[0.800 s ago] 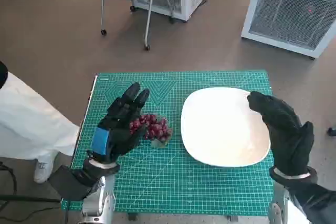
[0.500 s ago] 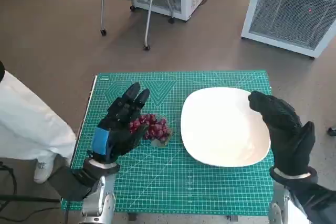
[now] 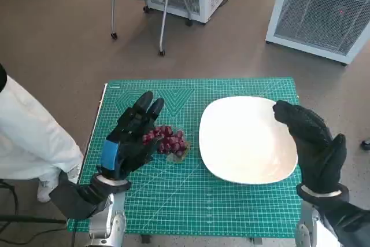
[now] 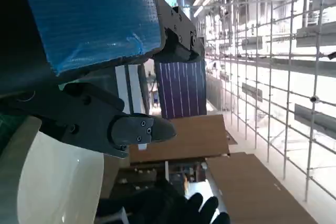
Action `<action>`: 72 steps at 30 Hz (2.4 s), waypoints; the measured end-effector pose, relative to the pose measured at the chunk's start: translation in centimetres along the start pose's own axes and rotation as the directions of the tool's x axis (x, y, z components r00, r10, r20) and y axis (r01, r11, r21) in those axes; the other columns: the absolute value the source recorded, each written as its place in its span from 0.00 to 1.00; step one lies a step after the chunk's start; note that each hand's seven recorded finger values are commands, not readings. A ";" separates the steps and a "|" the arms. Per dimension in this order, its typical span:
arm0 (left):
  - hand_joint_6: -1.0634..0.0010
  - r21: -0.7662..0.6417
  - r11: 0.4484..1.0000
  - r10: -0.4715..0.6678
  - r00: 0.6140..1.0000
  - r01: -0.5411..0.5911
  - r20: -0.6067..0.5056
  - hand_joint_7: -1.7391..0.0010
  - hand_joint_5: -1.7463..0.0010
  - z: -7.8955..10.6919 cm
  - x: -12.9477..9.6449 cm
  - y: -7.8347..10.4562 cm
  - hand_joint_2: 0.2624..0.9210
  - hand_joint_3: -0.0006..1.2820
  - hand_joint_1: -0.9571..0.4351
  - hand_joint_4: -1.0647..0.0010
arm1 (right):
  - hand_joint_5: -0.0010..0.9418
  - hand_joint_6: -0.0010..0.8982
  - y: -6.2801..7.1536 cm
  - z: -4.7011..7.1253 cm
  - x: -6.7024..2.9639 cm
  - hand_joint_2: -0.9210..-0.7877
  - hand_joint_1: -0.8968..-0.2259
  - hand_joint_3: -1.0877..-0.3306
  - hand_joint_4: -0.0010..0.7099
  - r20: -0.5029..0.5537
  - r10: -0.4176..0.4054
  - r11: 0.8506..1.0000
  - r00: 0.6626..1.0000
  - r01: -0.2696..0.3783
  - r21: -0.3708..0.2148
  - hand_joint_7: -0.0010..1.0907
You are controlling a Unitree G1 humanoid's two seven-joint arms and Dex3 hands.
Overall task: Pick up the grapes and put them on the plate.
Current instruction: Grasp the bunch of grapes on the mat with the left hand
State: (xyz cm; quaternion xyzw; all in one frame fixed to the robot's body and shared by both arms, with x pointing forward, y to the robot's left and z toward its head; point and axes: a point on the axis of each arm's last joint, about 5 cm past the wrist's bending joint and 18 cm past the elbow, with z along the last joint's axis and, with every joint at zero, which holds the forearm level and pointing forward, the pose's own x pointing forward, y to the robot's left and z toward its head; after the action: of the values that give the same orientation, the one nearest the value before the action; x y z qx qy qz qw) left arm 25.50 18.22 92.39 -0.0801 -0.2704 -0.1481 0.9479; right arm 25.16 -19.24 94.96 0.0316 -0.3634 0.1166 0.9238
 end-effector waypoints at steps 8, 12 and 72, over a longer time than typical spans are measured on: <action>0.68 -0.019 1.000 -0.018 1.000 0.017 -0.010 0.95 1.00 -0.1 0.0 0.1 1.00 0.14 0.48 0.76 | 0.00 0.14 0.0 0.0 0.03 0.00 0.58 0.71 0.65 0.001 0.000 1.000 1.000 0.000 0.000 0.63; 0.69 -0.018 0.999 -0.027 1.000 0.027 -0.012 0.94 1.00 0.0 0.0 0.1 1.00 0.10 0.50 0.78 | 0.00 0.14 0.0 0.0 0.03 0.00 0.58 0.71 0.65 0.001 0.001 1.000 1.000 -0.001 -0.001 0.63; 0.74 0.765 0.404 -0.030 0.843 0.501 -0.537 1.00 1.00 6.5 4.7 1.1 0.71 0.00 0.57 0.98 | 0.00 0.10 -0.4 0.0 0.05 0.00 0.58 0.69 0.63 0.008 0.019 1.000 1.000 -0.019 -0.004 0.63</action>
State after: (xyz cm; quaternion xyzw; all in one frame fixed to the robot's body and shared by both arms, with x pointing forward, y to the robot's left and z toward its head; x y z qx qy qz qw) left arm 26.51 19.69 100.33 0.5067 -0.0938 -0.1531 0.8432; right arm 25.26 -19.59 95.03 0.0269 -0.3676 0.1244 0.9212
